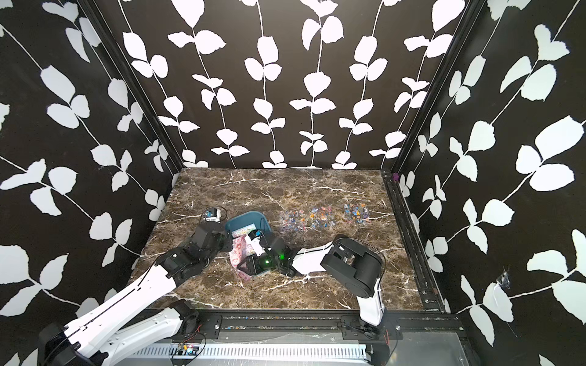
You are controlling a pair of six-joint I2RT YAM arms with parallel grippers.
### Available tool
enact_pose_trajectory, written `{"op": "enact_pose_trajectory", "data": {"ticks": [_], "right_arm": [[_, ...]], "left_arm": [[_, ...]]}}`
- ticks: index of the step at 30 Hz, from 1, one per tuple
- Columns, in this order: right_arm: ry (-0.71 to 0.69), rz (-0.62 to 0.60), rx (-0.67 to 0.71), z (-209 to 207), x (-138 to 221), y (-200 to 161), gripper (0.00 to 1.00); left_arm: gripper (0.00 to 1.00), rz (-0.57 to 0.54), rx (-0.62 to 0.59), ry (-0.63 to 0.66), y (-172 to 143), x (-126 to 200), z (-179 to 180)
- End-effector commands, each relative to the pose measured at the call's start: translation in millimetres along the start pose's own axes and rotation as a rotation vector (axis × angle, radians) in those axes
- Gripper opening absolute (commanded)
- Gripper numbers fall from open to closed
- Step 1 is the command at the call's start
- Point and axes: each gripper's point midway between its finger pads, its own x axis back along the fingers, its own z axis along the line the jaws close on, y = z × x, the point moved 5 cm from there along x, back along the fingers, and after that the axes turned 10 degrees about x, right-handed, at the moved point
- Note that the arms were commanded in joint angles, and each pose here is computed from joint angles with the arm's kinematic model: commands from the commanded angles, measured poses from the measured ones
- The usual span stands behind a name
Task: Take the stickers out of the storage box
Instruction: Pick up the sticker from the storage box.
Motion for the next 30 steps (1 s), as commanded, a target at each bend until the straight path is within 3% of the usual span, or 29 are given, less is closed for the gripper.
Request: {"op": "enact_pose_trajectory", "data": {"ticks": [1,6,19,30], "right_arm": [[-0.09,-0.02,-0.013,-18,-1,-1,0.26],[-0.099,-0.026,-0.015,-18,2,0,0.0],[-0.039,-0.081,-0.026,5,28,13,0.0],[0.012,-0.081,-0.005,61,69,19,0.0]], "left_arm": [[0.0,0.052,-0.021,-0.005,-10,0,1],[0.0,0.047,-0.021,-0.004,-9,1,1],[0.0,0.045,-0.029,0.011,-8,1,3],[0.0,0.008,-0.027,0.118,2,7,14]]}}
